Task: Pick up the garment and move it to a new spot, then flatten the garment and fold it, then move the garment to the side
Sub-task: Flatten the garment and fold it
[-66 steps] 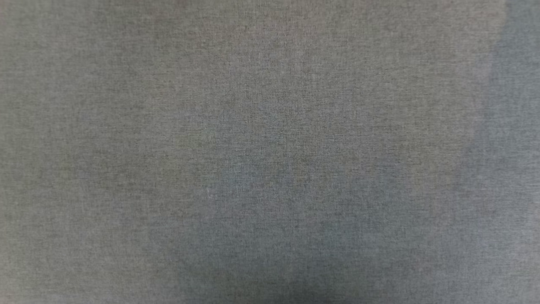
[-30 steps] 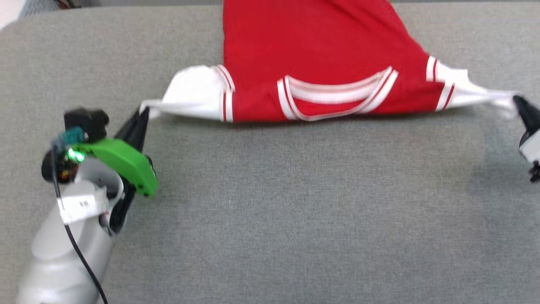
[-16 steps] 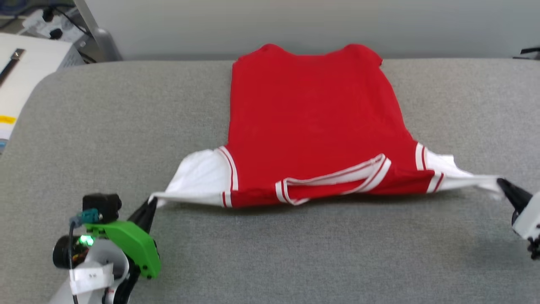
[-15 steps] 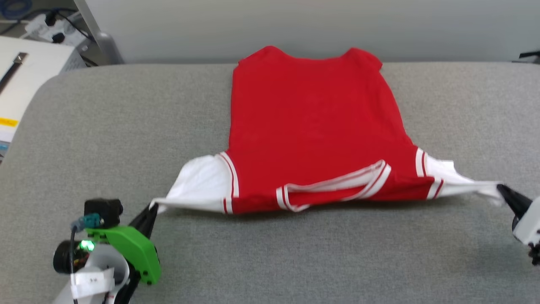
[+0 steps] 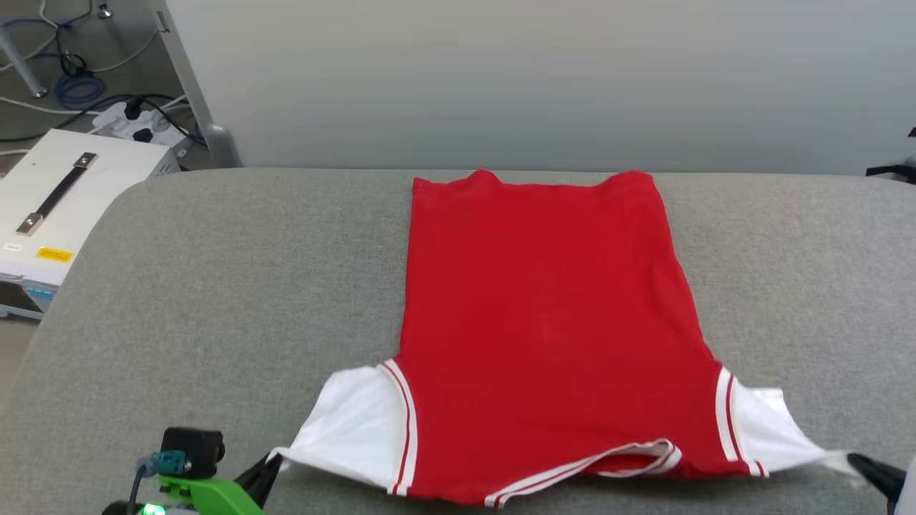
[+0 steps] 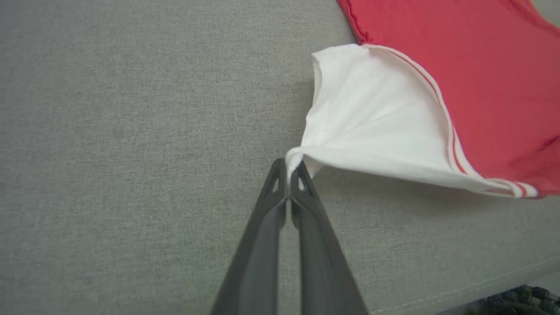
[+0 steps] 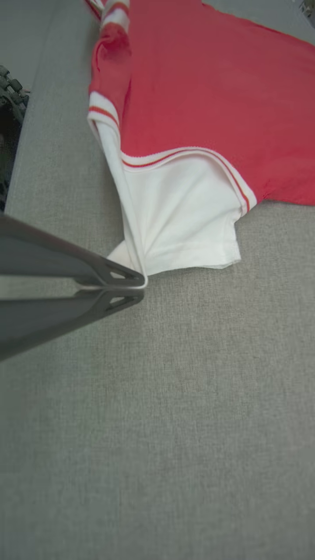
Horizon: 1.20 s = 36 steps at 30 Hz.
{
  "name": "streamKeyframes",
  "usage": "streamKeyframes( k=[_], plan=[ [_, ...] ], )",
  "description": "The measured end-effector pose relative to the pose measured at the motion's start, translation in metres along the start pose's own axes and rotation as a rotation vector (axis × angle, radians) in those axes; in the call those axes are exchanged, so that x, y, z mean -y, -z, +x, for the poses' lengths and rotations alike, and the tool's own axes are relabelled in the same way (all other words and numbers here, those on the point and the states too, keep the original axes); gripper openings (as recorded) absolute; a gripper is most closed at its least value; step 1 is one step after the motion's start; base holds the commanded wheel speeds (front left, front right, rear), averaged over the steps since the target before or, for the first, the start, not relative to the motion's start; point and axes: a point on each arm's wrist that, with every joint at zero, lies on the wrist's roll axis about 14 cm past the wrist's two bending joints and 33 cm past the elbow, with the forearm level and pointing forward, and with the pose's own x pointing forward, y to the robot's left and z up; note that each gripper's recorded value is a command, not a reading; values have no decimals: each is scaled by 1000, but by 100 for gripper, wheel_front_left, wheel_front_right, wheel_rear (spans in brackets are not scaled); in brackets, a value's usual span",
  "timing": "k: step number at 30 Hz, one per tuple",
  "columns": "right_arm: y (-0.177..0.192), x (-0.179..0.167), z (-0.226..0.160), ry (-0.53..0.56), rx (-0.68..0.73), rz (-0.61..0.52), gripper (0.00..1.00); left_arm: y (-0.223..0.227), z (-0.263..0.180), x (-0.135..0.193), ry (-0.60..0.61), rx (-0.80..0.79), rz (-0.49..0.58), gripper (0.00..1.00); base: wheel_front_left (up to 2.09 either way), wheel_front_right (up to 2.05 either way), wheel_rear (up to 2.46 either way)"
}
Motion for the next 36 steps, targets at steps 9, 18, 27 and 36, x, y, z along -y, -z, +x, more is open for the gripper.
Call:
streamKeyframes(
  k=[9,18,27,36],
  plan=[
    [26,2,-13,2,-123,17,0,5,-14,12,32,-43,-13,0,0,0,0],
    [-18,-11,2,-21,-105,-9,100,-5,-6,48,156,-106,-38,0,0,0,0],
    [-119,-66,54,-123,-37,-93,100,-33,9,61,211,-112,-54,0,0,0,0],
    [-178,-86,135,-82,-125,-131,100,-46,28,55,209,-121,-48,0,0,0,0]
  ],
)
